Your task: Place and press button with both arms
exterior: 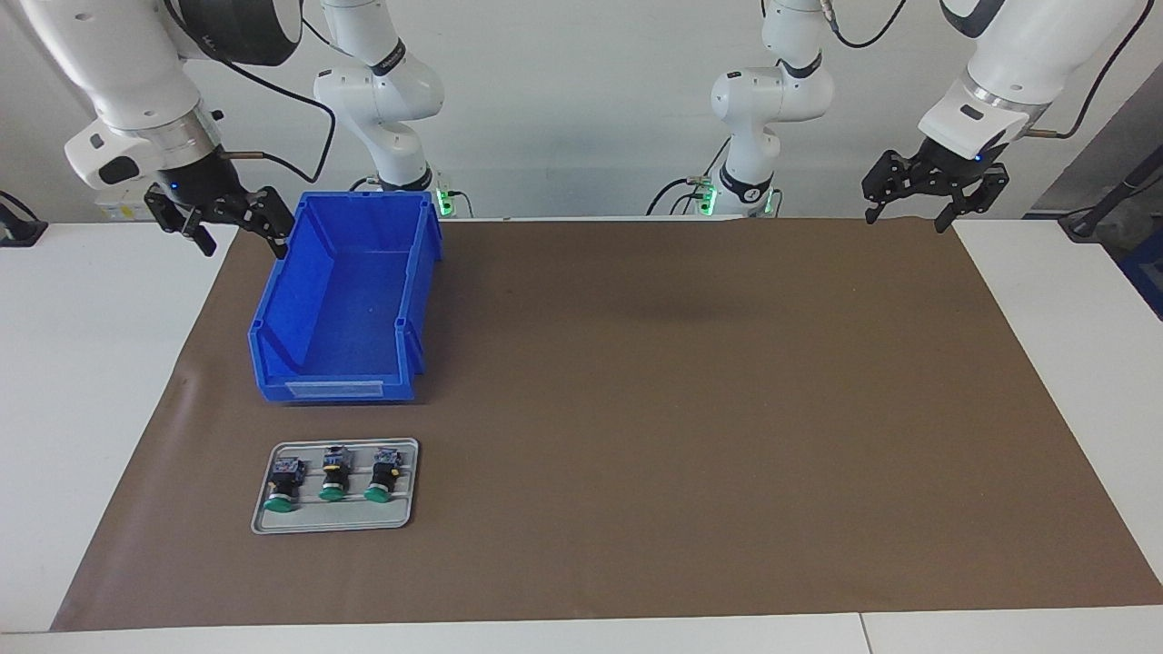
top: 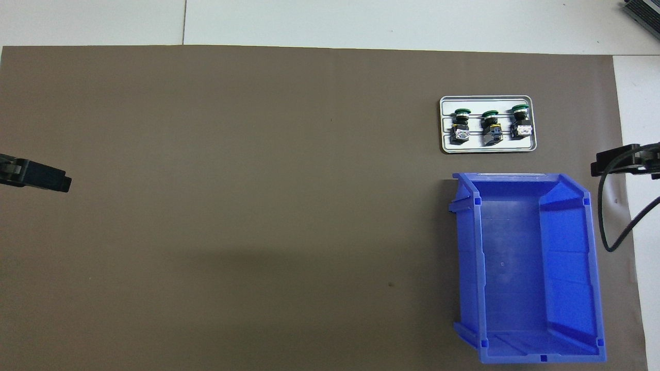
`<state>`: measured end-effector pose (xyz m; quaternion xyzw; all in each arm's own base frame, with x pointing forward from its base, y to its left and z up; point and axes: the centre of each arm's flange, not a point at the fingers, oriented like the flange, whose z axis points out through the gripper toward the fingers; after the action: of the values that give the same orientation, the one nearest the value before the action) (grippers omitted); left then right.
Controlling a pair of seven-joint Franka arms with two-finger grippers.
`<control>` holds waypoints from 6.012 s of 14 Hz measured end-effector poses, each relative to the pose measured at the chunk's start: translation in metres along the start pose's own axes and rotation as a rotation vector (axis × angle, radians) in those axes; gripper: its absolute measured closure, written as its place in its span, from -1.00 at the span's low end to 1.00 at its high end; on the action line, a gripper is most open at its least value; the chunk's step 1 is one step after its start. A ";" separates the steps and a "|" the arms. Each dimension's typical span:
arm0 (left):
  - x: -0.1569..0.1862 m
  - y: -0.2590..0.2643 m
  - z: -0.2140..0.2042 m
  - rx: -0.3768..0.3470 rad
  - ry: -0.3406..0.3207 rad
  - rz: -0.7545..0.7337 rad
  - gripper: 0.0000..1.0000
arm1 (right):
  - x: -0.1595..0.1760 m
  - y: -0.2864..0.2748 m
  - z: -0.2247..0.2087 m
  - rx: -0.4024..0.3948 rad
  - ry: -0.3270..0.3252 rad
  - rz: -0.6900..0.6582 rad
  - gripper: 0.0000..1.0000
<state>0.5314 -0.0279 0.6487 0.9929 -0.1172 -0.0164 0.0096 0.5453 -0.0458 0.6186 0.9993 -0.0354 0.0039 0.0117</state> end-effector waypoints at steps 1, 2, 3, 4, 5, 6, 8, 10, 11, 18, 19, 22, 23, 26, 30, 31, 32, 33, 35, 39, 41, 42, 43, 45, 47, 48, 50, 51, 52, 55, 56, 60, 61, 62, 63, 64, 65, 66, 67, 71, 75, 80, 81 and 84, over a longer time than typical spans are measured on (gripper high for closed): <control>0.000 0.000 0.000 0.000 0.000 0.000 -1.00 | 0.000 0.000 0.000 0.000 0.000 0.000 -1.00; 0.000 0.000 0.000 0.000 0.000 0.000 -1.00 | 0.000 0.000 0.000 0.000 -0.001 0.000 -1.00; 0.000 0.000 0.000 0.000 0.000 0.000 -1.00 | 0.000 0.000 0.000 0.000 -0.002 0.000 -1.00; 0.000 0.000 0.000 0.000 0.000 0.000 -1.00 | 0.000 0.000 0.000 0.000 -0.002 0.000 -1.00; 0.000 0.000 0.000 0.000 0.000 0.000 -1.00 | 0.000 0.000 0.000 0.000 -0.002 0.000 -1.00; 0.000 0.000 0.000 0.000 0.000 0.000 -1.00 | 0.000 0.000 0.000 0.000 -0.002 0.000 -1.00; 0.000 0.000 0.000 0.000 0.000 0.000 -1.00 | 0.000 0.000 0.000 0.000 -0.002 0.000 -1.00; 0.000 0.000 0.000 0.000 0.000 0.000 -1.00 | 0.000 0.000 0.000 0.000 -0.001 0.000 -1.00; 0.000 0.000 0.000 0.000 0.000 0.000 -1.00 | 0.000 0.000 0.000 0.000 0.000 -0.002 -1.00; 0.000 0.000 0.000 0.000 0.000 0.000 -1.00 | 0.005 0.000 0.000 0.000 0.036 -0.010 -1.00; 0.000 0.000 0.000 0.000 0.000 0.000 -1.00 | 0.008 -0.002 0.003 -0.001 0.042 -0.013 -1.00; 0.000 0.000 0.000 0.000 0.000 0.000 -1.00 | 0.026 -0.005 0.023 -0.004 0.052 -0.016 -1.00; 0.000 0.000 0.000 0.000 0.000 0.000 -1.00 | 0.037 -0.007 0.034 -0.003 0.069 -0.016 -1.00; 0.000 0.000 0.000 0.000 0.000 0.000 -1.00 | 0.080 -0.014 0.088 -0.006 0.111 -0.020 -1.00; 0.000 0.000 0.000 0.000 0.000 0.000 -1.00 | 0.131 -0.033 0.174 -0.015 0.143 -0.043 -1.00; 0.000 0.000 0.000 0.000 0.000 0.000 -1.00 | 0.139 -0.039 0.191 -0.012 0.155 -0.049 -1.00; 0.000 0.000 0.000 0.000 0.000 0.000 -1.00 | 0.145 -0.045 0.205 -0.004 0.164 -0.053 -1.00; 0.000 0.000 0.000 0.000 0.000 0.000 -1.00 | 0.149 -0.050 0.219 0.002 0.165 -0.061 -1.00; 0.000 0.000 0.000 0.000 0.000 0.000 -1.00 | 0.155 -0.057 0.245 0.003 0.169 -0.088 -1.00; 0.000 0.000 0.000 0.000 0.000 0.000 -1.00 | 0.156 -0.058 0.292 -0.001 0.173 -0.097 -1.00; 0.000 0.000 0.000 0.000 0.000 0.000 -1.00 | 0.150 -0.057 0.310 -0.002 0.147 -0.096 -1.00; 0.000 0.000 0.000 0.000 0.000 0.000 -1.00 | 0.147 -0.057 0.316 -0.002 0.135 -0.096 -1.00; 0.000 0.000 0.000 0.000 0.000 0.000 -1.00 | 0.144 -0.057 0.320 -0.002 0.125 -0.096 -1.00; 0.000 0.000 0.000 0.000 0.000 0.000 -1.00 | 0.141 -0.056 0.325 -0.003 0.115 -0.095 -1.00; 0.000 0.000 0.000 0.000 0.000 0.000 -1.00 | 0.141 -0.054 0.326 -0.004 0.114 -0.092 -0.96; 0.000 0.000 0.000 0.000 0.000 0.000 -1.00 | 0.140 -0.053 0.325 -0.004 0.115 -0.091 -0.90; 0.000 0.000 0.000 0.000 0.000 0.000 -1.00 | 0.140 -0.053 0.326 -0.004 0.115 -0.091 -0.78; 0.000 0.000 0.000 0.000 0.000 0.000 -1.00 | 0.140 -0.053 0.326 -0.003 0.114 -0.091 -0.51; 0.000 0.000 0.000 0.000 0.000 0.000 -1.00 | 0.140 -0.053 0.326 -0.001 0.114 -0.089 -0.28; 0.000 0.000 0.000 0.000 0.000 0.000 -1.00 | 0.140 -0.053 0.322 0.012 0.119 -0.077 0.34; 0.000 0.000 0.000 0.000 0.000 0.000 -1.00 | 0.141 -0.053 0.319 0.015 0.121 -0.070 0.34; 0.000 0.000 0.000 0.000 0.000 0.000 -1.00 | 0.158 -0.058 0.260 0.043 0.125 0.108 0.34; 0.000 0.000 0.000 0.000 0.000 0.000 -1.00 | 0.160 -0.061 0.238 0.049 0.120 0.158 0.34; 0.000 0.000 0.000 0.000 0.000 0.000 -1.00 | 0.162 -0.066 0.218 0.055 0.115 0.209 0.34; 0.000 0.000 0.000 0.000 0.000 0.000 -1.00 | 0.162 -0.074 0.201 0.062 0.111 0.269 0.34; 0.000 0.000 0.000 0.000 0.000 0.000 -1.00 | 0.163 -0.085 0.188 0.070 0.114 0.340 0.34; 0.000 0.000 0.000 0.000 0.000 0.000 -1.00 | 0.164 -0.098 0.177 0.080 0.122 0.412 0.34; 0.000 0.000 0.000 0.000 0.000 0.000 -1.00 | 0.163 -0.114 0.167 0.090 0.123 0.482 0.34; 0.000 0.000 0.000 0.000 0.000 0.000 -1.00 | 0.160 -0.135 0.161 0.097 0.121 0.544 0.34; 0.000 0.000 0.000 0.000 0.000 0.000 -1.00 | 0.134 -0.240 0.154 0.129 0.102 0.824 0.34; 0.000 0.000 0.000 0.000 0.000 0.000 -1.00 | 0.100 -0.331 0.149 0.179 0.101 1.098 0.34; 0.000 0.000 0.000 0.000 0.000 0.000 -1.00 | 0.038 -0.442 0.190 0.122 0.147 1.343 0.34; 0.000 0.000 0.000 0.000 0.000 0.000 -1.00 | 0.025 -0.464 0.207 0.113 0.158 1.371 0.34; 0.000 0.000 0.000 0.000 0.000 0.000 -1.00 | -0.009 -0.504 0.244 0.079 0.153 1.417 0.34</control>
<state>0.5314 -0.0279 0.6487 0.9929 -0.1172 -0.0164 0.0096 0.5737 0.4515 0.3630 0.7327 -0.6751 0.0820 -0.0273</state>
